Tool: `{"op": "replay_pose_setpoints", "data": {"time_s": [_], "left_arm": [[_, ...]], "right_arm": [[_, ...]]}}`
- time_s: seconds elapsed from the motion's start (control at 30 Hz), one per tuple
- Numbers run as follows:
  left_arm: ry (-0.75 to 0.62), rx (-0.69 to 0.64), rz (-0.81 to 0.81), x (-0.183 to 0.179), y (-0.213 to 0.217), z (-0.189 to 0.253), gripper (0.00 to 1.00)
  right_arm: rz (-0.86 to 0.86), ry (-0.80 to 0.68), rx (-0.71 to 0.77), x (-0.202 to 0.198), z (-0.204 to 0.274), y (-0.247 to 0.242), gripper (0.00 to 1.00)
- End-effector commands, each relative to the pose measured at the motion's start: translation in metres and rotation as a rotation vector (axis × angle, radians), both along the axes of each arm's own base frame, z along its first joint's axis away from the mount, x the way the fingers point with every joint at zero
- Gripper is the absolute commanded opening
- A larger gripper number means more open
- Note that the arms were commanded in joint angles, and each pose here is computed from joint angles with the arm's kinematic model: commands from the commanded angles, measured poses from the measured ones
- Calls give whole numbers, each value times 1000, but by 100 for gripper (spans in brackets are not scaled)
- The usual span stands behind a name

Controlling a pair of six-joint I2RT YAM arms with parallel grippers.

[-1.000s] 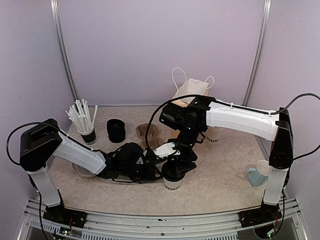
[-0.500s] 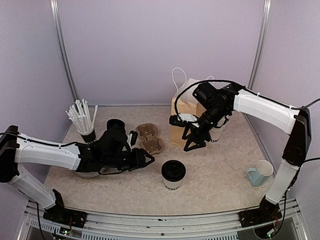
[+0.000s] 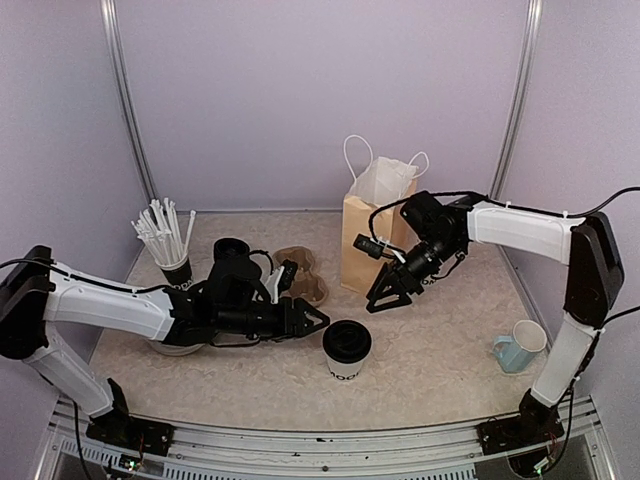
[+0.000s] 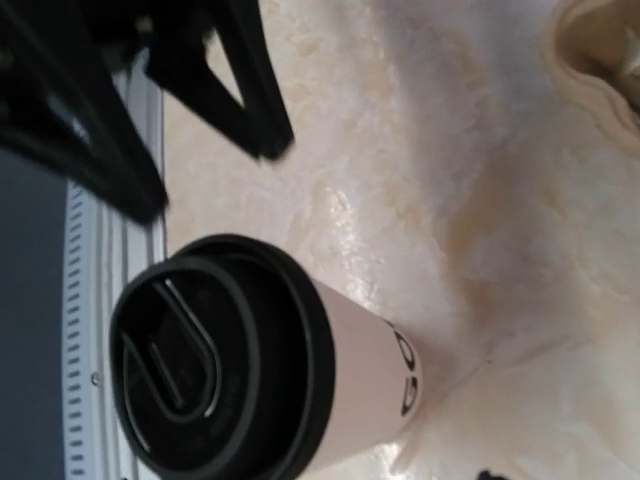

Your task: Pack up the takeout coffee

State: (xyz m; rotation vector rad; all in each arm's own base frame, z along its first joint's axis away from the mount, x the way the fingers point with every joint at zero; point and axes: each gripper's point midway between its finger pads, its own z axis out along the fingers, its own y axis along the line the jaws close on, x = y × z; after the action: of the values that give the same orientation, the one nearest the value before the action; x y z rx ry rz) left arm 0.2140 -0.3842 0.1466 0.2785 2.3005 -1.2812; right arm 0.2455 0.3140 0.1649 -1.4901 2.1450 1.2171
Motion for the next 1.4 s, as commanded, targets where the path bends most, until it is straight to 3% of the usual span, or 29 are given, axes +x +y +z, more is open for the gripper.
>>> {"op": "replay_pose_setpoints", "data": {"time_s": [0.0, 0.7, 0.9, 1.17, 1.37], "left_arm": [[-11, -47, -95, -10, -19, 8, 53], [57, 39, -81, -10, -17, -33, 49], [93, 72, -79, -13, -14, -48, 46], [150, 147, -74, -16, -9, -72, 43], [243, 274, -60, -22, 3, -112, 40]], "right_arm": [[0, 98, 13, -6, -13, 6, 66], [66, 237, -24, -37, -45, 8, 58], [60, 261, -50, -40, -55, 7, 50], [22, 278, -102, -38, -72, 3, 42], [-24, 285, -193, -33, -97, -4, 38]]}}
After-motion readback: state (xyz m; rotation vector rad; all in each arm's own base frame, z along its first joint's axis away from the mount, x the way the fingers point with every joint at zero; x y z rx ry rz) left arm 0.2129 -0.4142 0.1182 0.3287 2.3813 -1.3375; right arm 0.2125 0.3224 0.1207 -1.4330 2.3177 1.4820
